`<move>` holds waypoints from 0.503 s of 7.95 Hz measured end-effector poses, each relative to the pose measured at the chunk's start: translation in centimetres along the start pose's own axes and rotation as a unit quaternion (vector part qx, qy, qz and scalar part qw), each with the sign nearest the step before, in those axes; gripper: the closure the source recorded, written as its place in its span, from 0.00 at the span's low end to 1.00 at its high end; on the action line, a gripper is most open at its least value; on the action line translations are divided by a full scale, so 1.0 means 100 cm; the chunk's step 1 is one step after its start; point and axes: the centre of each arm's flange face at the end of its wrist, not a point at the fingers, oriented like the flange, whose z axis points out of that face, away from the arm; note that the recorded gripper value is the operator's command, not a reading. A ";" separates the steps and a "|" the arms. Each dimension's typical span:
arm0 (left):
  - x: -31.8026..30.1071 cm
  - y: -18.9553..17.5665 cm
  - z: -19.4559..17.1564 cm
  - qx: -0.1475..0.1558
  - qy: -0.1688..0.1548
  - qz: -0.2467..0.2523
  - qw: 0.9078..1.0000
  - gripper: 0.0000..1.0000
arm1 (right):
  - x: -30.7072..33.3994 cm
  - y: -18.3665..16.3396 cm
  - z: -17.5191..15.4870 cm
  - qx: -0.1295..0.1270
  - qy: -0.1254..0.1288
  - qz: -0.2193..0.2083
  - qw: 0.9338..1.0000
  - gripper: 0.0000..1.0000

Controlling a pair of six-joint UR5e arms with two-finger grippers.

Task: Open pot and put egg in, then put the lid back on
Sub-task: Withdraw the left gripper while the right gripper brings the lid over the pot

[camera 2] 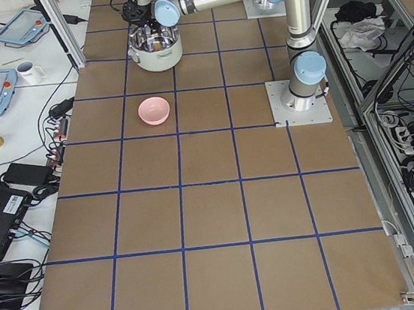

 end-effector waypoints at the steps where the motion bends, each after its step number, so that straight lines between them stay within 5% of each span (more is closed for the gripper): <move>1: -0.008 -0.026 -0.028 0.002 -0.002 0.027 1.000 0.00 | -0.024 -0.003 0.001 0.010 -0.006 0.002 1.000 1.00; 4: -0.048 -0.090 -0.101 0.035 -0.052 0.190 0.980 0.00 | -0.099 -0.017 0.018 0.036 -0.011 -0.009 0.999 1.00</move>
